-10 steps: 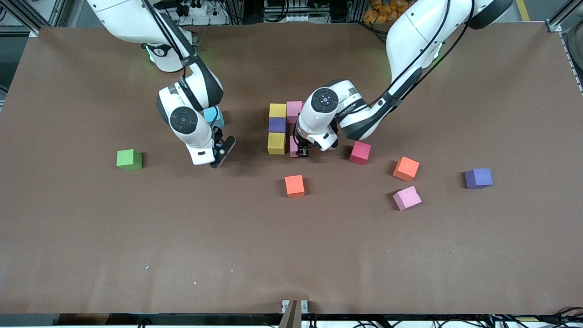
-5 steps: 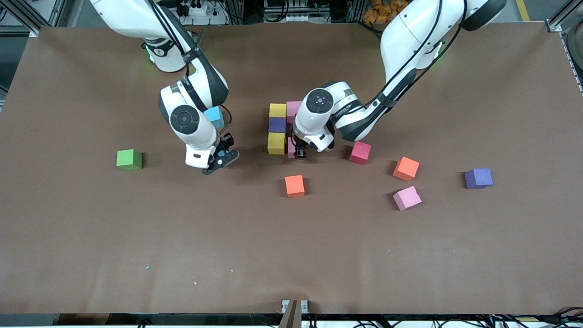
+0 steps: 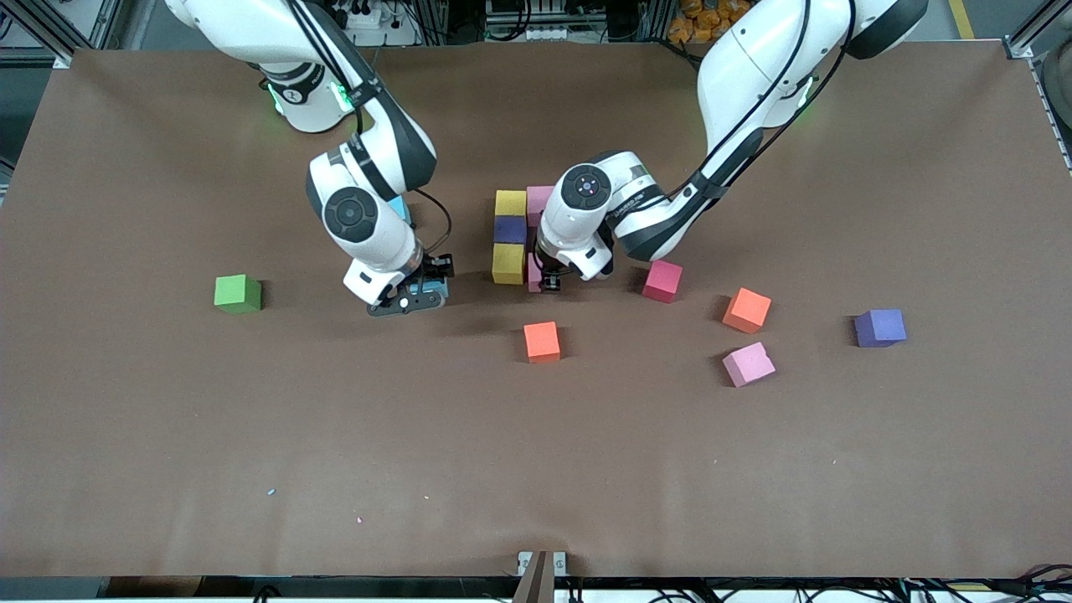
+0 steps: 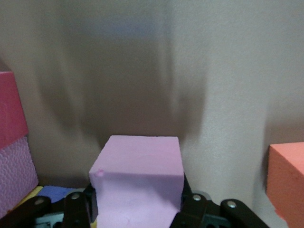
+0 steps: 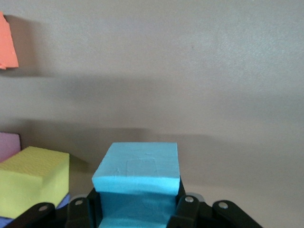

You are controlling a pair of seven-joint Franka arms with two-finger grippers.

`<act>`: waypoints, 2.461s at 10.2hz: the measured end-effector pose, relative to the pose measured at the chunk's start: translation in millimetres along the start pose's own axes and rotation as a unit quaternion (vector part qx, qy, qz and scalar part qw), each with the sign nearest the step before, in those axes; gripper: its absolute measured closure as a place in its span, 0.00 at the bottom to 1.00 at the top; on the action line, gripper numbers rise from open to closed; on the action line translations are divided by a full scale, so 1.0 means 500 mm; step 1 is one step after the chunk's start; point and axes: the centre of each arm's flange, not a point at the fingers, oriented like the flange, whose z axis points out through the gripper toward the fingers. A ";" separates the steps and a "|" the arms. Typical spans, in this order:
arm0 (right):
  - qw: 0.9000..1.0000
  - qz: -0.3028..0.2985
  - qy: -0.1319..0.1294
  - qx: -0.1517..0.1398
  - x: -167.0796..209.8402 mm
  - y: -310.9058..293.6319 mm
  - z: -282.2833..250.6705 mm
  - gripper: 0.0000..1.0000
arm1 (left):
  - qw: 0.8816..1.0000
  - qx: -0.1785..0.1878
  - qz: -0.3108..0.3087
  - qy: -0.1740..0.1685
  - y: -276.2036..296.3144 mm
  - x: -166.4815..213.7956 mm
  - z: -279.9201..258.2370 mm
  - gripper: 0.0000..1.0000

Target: Arrange 11 blocks into digit 3

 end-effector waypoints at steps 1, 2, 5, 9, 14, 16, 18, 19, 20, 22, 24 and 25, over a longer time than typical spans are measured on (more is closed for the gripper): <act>1.000 0.005 -0.001 0.000 0.004 0.000 0.005 0.44 | 1.000 0.001 0.002 0.000 -0.004 -0.004 0.002 0.38; 1.000 0.008 -0.002 0.000 0.006 0.002 0.008 0.44 | 1.000 0.001 0.003 0.000 -0.006 -0.006 0.002 0.38; 1.000 0.009 0.000 0.001 0.013 0.000 0.007 0.44 | 1.000 0.001 0.003 0.000 -0.006 -0.006 0.003 0.38; 1.000 0.003 -0.002 0.002 0.013 -0.016 0.012 0.44 | 1.000 0.001 0.004 0.000 -0.007 -0.006 0.003 0.38; 1.000 0.004 -0.002 0.004 0.021 -0.037 0.021 0.44 | 1.000 0.001 0.008 0.001 -0.015 -0.013 0.005 0.38; 1.000 0.021 0.002 0.009 0.017 -0.072 0.014 0.44 | 1.000 0.001 0.008 0.001 -0.015 -0.013 0.005 0.38; 1.000 0.024 0.002 0.012 0.017 -0.097 0.017 0.44 | 1.000 -0.002 0.019 0.004 -0.021 -0.016 0.008 0.29; 1.000 0.027 0.005 0.014 0.026 -0.100 0.017 0.44 | 1.000 -0.002 0.023 0.006 -0.024 -0.018 0.012 0.16; 0.999 0.038 0.010 0.018 0.039 -0.106 0.011 0.44 | 1.000 -0.003 0.024 0.006 -0.026 -0.019 0.013 0.02; 0.998 0.060 0.019 0.026 0.069 -0.120 0.004 0.44 | 1.000 -0.004 0.025 0.008 -0.023 -0.019 0.011 0.00; 0.997 0.064 0.016 0.027 0.095 -0.133 0.001 0.44 | 1.000 -0.009 0.025 0.013 -0.014 -0.016 -0.008 0.00; 0.997 0.077 0.014 0.026 0.108 -0.139 -0.001 0.44 | 0.999 -0.016 0.025 0.014 -0.009 -0.014 -0.033 0.00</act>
